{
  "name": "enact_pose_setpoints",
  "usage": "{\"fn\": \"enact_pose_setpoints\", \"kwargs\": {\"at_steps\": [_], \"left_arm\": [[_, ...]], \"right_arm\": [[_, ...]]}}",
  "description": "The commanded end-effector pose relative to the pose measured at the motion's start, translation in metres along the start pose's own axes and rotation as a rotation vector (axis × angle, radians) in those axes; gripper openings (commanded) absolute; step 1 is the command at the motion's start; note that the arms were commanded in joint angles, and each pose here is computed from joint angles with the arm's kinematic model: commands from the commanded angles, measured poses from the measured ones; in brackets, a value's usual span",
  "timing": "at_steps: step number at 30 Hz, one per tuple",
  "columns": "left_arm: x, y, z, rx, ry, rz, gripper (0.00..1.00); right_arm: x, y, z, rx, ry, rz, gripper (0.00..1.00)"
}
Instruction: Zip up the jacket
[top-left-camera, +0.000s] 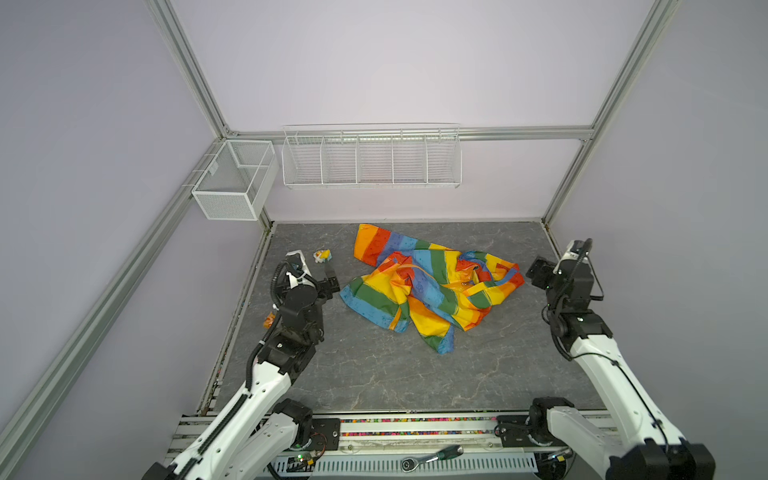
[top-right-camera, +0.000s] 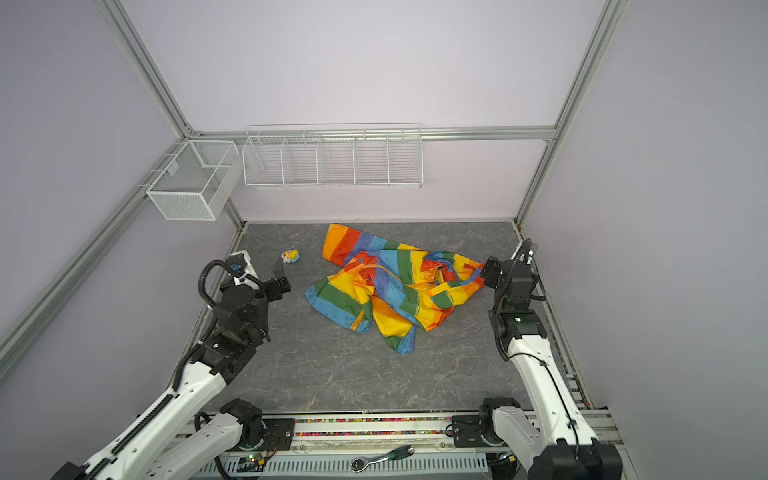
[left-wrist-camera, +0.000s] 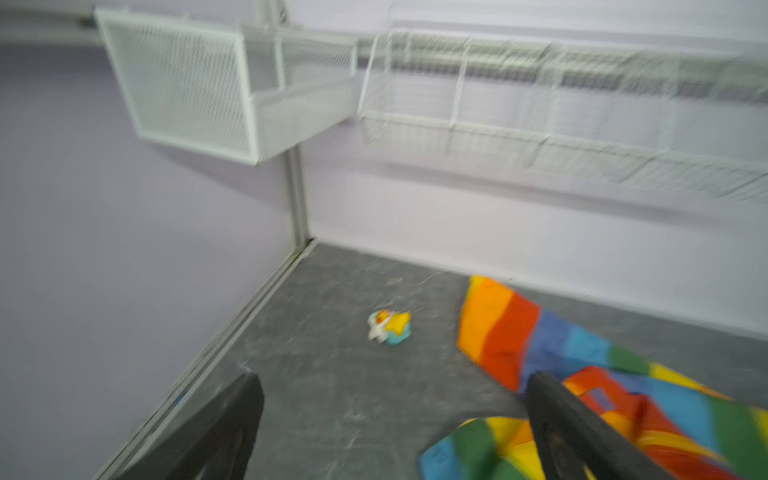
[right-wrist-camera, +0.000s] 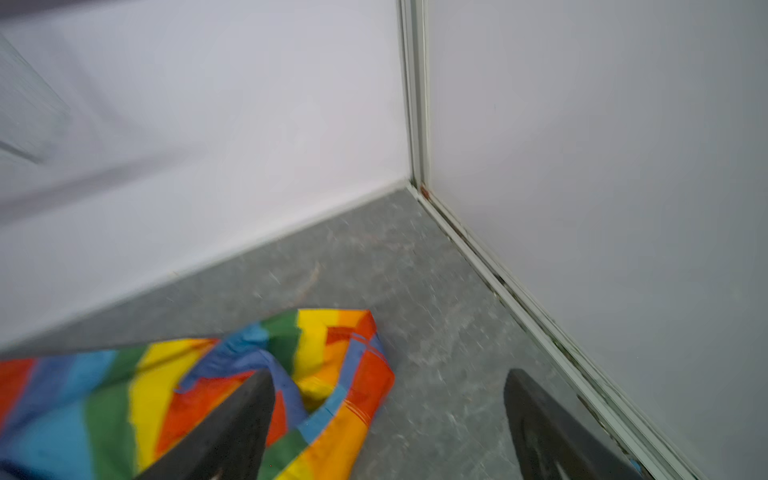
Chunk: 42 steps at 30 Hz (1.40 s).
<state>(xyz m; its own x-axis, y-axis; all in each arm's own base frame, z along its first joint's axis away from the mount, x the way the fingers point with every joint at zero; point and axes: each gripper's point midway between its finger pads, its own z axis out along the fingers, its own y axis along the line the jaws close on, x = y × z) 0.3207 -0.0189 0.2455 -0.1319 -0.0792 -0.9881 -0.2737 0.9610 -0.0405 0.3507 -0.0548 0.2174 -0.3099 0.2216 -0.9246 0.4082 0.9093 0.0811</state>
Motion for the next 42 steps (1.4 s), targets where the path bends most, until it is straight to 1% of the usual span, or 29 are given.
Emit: {"fn": "enact_pose_setpoints", "kwargs": {"at_steps": [1, 3, 5, 6, 9, 11, 12, 13, 15, 16, 17, 18, 19, 20, 21, 22, 24, 26, 29, 30, 42], "left_arm": [[0.034, 0.058, 0.010, -0.219, -0.044, -0.063, 0.99], [0.060, 0.074, 0.019, -0.281, 0.010, -0.014, 0.99], [0.079, 0.080, 0.028, -0.286, 0.036, -0.005, 0.99], [0.081, 0.082, 0.033, -0.277, 0.017, -0.005, 0.99], [0.079, 0.067, 0.050, -0.206, 0.016, -0.022, 0.99], [0.078, 0.060, 0.062, -0.176, -0.005, -0.028, 0.99], [0.081, 0.054, 0.067, -0.143, -0.012, -0.025, 0.99], [0.088, 0.052, 0.071, -0.134, -0.010, -0.019, 0.99], [0.095, 0.043, 0.080, -0.072, -0.051, 0.002, 0.99], [0.104, 0.041, 0.083, -0.060, -0.036, 0.010, 0.99], [0.104, 0.041, 0.085, -0.064, -0.048, 0.014, 0.99], [0.108, 0.040, 0.087, -0.065, 0.000, 0.011, 0.99], [0.109, 0.041, 0.090, -0.076, 0.035, 0.010, 0.99], [0.110, 0.040, 0.095, -0.073, 0.067, 0.016, 0.99], [0.109, 0.039, 0.099, -0.066, 0.078, 0.018, 0.99], [0.110, 0.038, 0.102, -0.064, 0.083, 0.023, 0.99], [0.110, 0.038, 0.104, -0.063, 0.069, 0.025, 0.99], [0.110, 0.038, 0.104, -0.062, 0.069, 0.025, 0.99], [0.110, 0.039, 0.104, -0.062, 0.069, 0.020, 0.99], [0.110, 0.039, 0.104, -0.062, 0.068, 0.019, 0.99], [0.110, 0.039, 0.104, -0.062, 0.069, 0.020, 0.99]], "right_arm": [[0.036, -0.017, 0.015, 0.081, -0.002, -0.087, 0.89], [0.061, -0.018, 0.026, 0.084, 0.032, -0.115, 0.89], [0.074, -0.016, 0.035, 0.073, 0.027, -0.134, 0.89], [0.078, -0.015, 0.039, 0.065, 0.004, -0.137, 0.89], [0.082, -0.007, 0.049, 0.020, -0.057, -0.116, 0.89], [0.084, 0.004, 0.056, -0.018, -0.071, -0.155, 0.89], [0.090, 0.005, 0.063, -0.014, -0.054, -0.155, 0.89], [0.090, 0.008, 0.066, -0.024, -0.068, -0.168, 0.89], [0.096, 0.018, 0.070, -0.072, -0.003, -0.196, 0.89], [0.095, 0.022, 0.071, -0.087, -0.019, -0.207, 0.89], [0.099, 0.031, 0.072, -0.138, -0.002, -0.226, 0.89], [0.103, 0.039, 0.070, -0.193, -0.002, -0.247, 0.88], [0.109, 0.039, 0.069, -0.206, -0.019, -0.245, 0.89], [0.105, 0.032, 0.069, -0.172, -0.089, -0.225, 0.89], [0.105, 0.029, 0.069, -0.157, -0.082, -0.220, 0.88], [0.109, 0.029, 0.069, -0.152, -0.031, -0.220, 0.88], [0.105, 0.029, 0.070, -0.149, -0.076, -0.221, 0.88], [0.108, 0.029, 0.069, -0.147, -0.041, -0.226, 0.88], [0.105, 0.030, 0.067, -0.142, -0.068, -0.229, 0.88], [0.107, 0.030, 0.068, -0.142, -0.050, -0.232, 0.88], [0.108, 0.031, 0.071, -0.154, -0.036, -0.226, 0.89]]}}
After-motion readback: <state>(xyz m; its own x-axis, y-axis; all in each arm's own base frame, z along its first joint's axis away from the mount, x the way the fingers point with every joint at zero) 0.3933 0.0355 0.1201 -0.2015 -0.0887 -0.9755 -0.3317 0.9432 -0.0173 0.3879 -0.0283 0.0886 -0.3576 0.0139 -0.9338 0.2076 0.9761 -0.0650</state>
